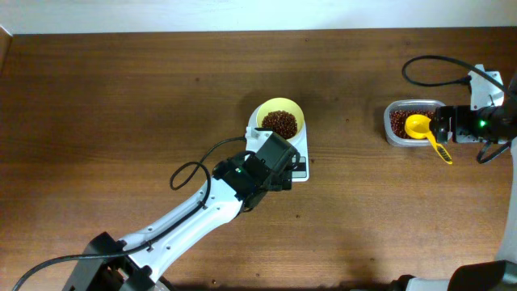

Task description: Scoop item into bowl and weigh 50g on scale

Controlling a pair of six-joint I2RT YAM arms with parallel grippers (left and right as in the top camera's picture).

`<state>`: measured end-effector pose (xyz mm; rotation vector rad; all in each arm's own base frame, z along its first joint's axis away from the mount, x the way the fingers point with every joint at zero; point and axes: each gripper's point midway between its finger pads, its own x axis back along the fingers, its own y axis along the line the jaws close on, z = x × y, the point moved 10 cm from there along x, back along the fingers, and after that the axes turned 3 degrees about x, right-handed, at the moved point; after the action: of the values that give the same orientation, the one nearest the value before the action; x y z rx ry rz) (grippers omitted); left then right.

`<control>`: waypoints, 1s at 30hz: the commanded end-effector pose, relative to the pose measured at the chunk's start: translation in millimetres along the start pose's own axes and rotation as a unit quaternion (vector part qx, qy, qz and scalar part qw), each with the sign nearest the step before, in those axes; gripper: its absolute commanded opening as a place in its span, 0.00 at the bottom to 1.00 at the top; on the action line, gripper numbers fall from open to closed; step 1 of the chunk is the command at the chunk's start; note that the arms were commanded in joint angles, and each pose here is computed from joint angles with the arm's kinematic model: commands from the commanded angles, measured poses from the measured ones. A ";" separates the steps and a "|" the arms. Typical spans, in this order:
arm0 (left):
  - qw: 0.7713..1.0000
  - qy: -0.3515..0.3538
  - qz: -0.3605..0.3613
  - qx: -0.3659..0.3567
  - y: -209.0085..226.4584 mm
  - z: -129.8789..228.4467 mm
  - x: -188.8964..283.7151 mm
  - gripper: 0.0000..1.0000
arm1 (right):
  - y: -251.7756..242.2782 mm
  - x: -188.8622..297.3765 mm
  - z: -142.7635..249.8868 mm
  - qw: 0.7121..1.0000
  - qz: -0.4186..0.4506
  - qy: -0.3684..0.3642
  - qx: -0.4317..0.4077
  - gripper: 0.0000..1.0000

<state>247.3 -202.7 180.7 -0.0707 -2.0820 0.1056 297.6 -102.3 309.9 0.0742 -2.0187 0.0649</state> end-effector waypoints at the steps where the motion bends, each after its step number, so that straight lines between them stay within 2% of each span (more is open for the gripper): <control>1: 1.000 -0.004 -0.008 0.005 0.9 0.7 -0.7 0.99 | 1.0 3.4 -3.7 1.000 0.003 -0.006 0.004 0.99; 13: 1.000 -0.010 -0.004 0.006 0.2 -1.1 1.0 0.99 | 1.0 3.4 -3.7 1.000 0.003 -0.006 0.004 0.99; 20: 0.992 -0.070 0.028 -0.102 8.9 -19.0 38.9 0.99 | 1.0 3.4 -3.7 1.000 0.003 -0.006 0.004 0.99; 25: 0.990 -0.090 0.043 -0.099 57.0 -16.2 70.0 0.99 | 1.0 3.4 -3.7 1.000 0.003 -0.006 0.004 0.99; 30: 0.987 -0.133 0.084 -0.026 118.8 27.2 80.7 0.99 | 1.0 3.4 -3.7 1.000 0.003 -0.006 0.004 0.99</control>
<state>204.3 -101.1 238.9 -0.2393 -2.3252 0.0884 297.6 -102.3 310.3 0.0739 -2.0192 0.0658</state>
